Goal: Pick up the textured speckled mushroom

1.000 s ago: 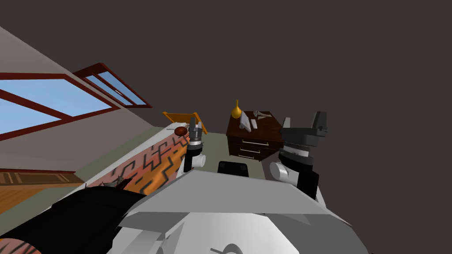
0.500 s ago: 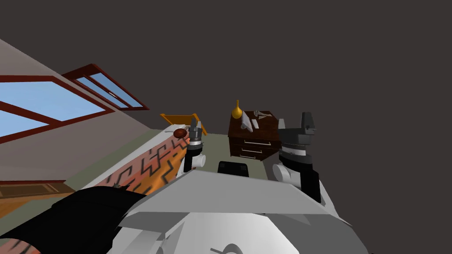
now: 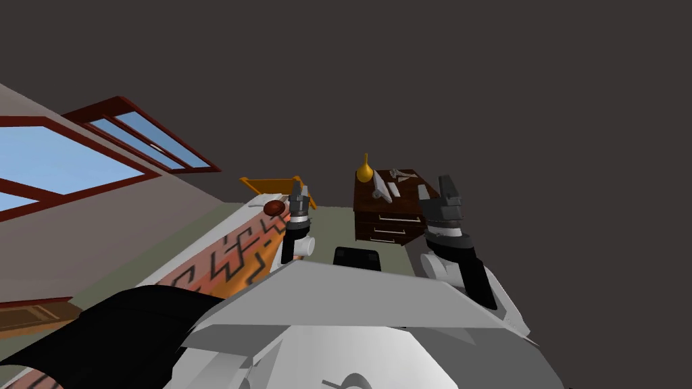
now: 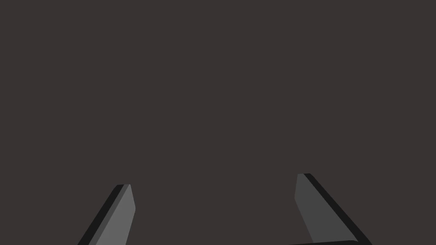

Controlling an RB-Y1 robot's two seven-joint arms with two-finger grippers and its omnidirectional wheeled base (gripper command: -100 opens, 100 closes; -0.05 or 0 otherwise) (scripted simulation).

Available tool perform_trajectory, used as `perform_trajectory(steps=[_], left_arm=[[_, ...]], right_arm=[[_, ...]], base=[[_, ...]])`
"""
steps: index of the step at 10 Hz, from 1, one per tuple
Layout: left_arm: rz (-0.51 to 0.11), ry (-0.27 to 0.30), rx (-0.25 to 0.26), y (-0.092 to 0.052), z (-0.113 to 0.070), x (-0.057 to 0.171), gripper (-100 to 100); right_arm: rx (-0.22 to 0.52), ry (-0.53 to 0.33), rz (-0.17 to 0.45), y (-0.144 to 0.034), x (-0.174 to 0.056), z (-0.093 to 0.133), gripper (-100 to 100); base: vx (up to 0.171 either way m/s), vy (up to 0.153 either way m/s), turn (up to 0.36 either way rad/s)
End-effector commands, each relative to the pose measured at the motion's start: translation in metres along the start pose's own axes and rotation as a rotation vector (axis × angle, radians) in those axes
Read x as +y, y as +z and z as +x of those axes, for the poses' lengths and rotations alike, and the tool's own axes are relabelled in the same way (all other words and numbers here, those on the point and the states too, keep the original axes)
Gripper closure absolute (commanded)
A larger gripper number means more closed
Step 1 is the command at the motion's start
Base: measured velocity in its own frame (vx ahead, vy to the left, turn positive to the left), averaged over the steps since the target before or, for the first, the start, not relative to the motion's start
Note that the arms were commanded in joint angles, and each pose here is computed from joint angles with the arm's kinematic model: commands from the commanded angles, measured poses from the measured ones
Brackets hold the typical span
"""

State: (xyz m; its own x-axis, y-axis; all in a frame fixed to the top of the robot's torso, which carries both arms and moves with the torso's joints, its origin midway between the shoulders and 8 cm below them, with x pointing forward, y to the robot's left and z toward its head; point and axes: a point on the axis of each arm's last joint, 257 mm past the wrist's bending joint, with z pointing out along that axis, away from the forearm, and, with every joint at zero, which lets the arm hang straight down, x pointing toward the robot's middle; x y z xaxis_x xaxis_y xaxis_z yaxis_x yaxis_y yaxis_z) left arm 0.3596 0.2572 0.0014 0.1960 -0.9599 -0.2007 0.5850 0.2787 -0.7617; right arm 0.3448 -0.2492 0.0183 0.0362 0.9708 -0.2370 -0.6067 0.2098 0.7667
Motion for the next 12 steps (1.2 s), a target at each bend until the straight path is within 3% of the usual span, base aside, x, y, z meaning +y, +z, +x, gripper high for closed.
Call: perform_trajectory(steps=[1,9,12], left_arm=[[0.000,0.000,0.000,0.000,0.000,0.000,0],[0.000,0.000,0.000,0.000,0.000,0.000,0],[0.000,0.000,0.000,0.000,0.000,0.000,0]], right_arm=[[0.029,-0.031,0.012,-0.001,-0.003,0.004,-100],[0.246,-0.293,0.079,-0.014,-0.037,0.039,-100],[0.353,-0.434,0.101,-0.023,-0.057,0.053,-100]], base=[[0.021,0.099,-0.067],[0.032,0.142,-0.104],[0.040,0.137,-0.124]])
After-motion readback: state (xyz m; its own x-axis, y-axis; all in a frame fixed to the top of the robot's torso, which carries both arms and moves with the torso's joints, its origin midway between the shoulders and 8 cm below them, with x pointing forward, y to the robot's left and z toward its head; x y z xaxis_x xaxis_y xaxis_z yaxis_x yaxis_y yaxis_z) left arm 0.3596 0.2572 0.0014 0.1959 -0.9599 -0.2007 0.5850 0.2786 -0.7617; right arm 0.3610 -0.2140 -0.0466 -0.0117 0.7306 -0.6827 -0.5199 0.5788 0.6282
